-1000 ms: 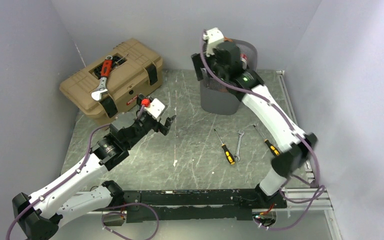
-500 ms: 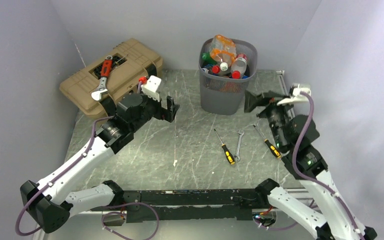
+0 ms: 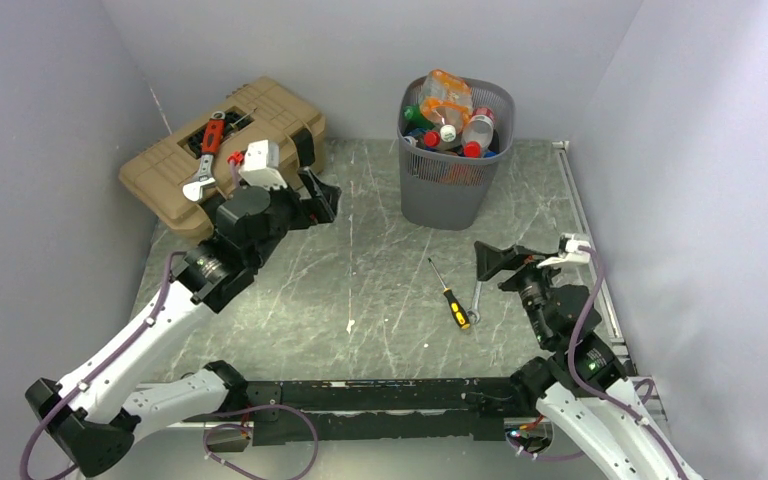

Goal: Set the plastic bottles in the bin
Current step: Reset both arms

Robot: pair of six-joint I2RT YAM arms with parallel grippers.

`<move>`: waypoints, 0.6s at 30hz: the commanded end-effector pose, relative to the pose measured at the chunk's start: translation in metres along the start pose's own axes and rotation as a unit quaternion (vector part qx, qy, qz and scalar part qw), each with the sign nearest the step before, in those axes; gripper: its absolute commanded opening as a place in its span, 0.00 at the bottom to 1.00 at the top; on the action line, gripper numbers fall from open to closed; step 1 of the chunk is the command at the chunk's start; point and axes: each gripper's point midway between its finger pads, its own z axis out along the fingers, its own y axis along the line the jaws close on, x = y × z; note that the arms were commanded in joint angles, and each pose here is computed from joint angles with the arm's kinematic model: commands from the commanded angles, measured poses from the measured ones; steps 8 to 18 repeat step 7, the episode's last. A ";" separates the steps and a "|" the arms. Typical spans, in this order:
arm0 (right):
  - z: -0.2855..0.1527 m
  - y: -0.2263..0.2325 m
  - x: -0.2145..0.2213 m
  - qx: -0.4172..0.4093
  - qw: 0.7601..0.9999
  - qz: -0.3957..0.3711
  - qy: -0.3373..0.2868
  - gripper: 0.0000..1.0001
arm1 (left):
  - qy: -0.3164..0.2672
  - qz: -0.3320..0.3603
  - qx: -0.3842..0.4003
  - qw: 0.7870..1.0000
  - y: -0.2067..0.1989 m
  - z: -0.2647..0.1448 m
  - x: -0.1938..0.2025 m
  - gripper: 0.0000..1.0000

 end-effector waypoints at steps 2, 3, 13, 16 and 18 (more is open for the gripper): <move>0.003 0.016 -0.018 -0.024 0.999 0.018 -0.021 1.00 | 0.010 0.077 0.066 0.995 -0.032 0.000 -0.019 0.99; 0.004 0.015 -0.017 -0.022 0.999 0.016 -0.018 1.00 | 0.009 0.088 0.080 0.993 -0.035 0.001 -0.016 0.99; 0.004 0.018 -0.013 -0.032 0.999 0.015 -0.013 1.00 | -0.011 0.077 0.090 0.993 -0.033 0.000 -0.014 0.99; 0.004 0.018 -0.013 -0.032 0.999 0.015 -0.013 1.00 | -0.011 0.077 0.090 0.993 -0.033 0.000 -0.014 0.99; 0.004 0.018 -0.013 -0.032 0.999 0.015 -0.013 1.00 | -0.011 0.077 0.090 0.993 -0.033 0.000 -0.014 0.99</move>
